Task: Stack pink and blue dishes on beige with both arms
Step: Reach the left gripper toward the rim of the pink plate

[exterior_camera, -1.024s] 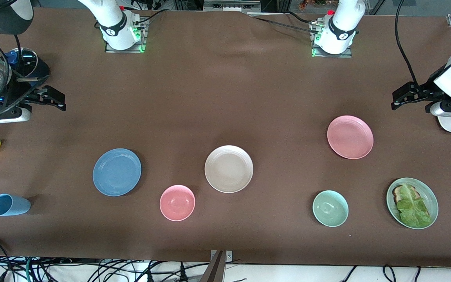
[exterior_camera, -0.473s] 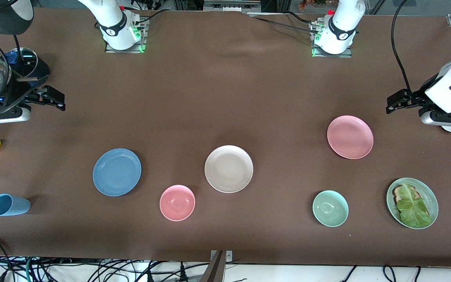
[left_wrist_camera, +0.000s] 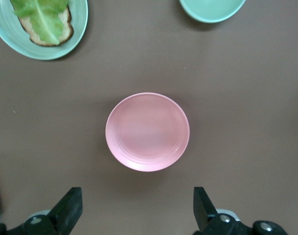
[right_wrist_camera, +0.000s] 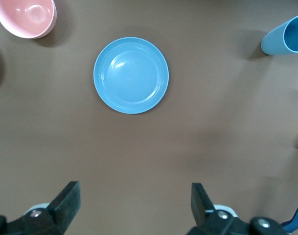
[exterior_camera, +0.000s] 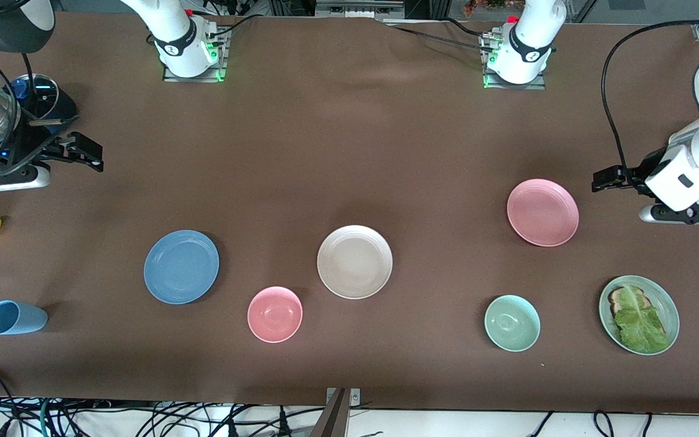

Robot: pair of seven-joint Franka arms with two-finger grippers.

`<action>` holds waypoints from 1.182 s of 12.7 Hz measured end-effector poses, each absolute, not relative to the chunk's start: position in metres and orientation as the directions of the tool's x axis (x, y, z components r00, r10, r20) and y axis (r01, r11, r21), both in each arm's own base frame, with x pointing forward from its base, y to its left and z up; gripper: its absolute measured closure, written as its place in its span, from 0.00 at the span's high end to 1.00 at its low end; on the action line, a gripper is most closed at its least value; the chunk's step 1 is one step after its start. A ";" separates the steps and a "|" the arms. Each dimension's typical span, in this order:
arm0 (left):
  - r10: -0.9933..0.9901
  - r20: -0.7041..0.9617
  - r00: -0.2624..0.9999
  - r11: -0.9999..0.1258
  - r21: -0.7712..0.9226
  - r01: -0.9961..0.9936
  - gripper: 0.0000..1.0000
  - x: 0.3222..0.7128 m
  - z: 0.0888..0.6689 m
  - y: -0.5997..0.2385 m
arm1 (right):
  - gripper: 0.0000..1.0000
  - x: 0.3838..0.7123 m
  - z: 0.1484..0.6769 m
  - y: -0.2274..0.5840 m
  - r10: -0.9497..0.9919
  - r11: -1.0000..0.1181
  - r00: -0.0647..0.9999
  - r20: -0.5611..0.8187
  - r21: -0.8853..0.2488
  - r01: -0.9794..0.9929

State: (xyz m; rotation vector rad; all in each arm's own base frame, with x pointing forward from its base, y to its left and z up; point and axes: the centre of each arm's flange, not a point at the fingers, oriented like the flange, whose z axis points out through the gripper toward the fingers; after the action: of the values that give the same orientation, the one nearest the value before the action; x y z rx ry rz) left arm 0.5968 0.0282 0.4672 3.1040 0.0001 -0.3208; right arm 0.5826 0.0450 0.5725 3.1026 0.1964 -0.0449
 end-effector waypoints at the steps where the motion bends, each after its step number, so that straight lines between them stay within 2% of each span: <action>1: 0.012 -0.238 0.971 -1.000 0.022 0.018 1.00 0.601 0.446 0.038 | 1.00 0.583 0.573 0.046 0.127 -0.991 0.991 -0.029 0.030 0.128; 6: 0.008 -0.294 0.956 -0.999 0.031 0.018 1.00 0.610 0.337 0.077 | 1.00 0.582 0.575 0.051 0.136 -0.990 0.990 -0.024 0.029 0.136; 15: -0.076 -0.215 0.974 -0.996 0.053 -0.066 1.00 0.551 0.228 0.103 | 1.00 0.584 0.576 0.051 0.136 -0.990 0.991 -0.016 0.031 0.136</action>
State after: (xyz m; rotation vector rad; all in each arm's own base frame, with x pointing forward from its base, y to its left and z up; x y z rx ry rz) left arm 0.5508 0.1027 0.2278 3.0755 -0.1103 -0.3380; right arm 0.5840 0.0511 0.5757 3.1021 0.2124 -0.0222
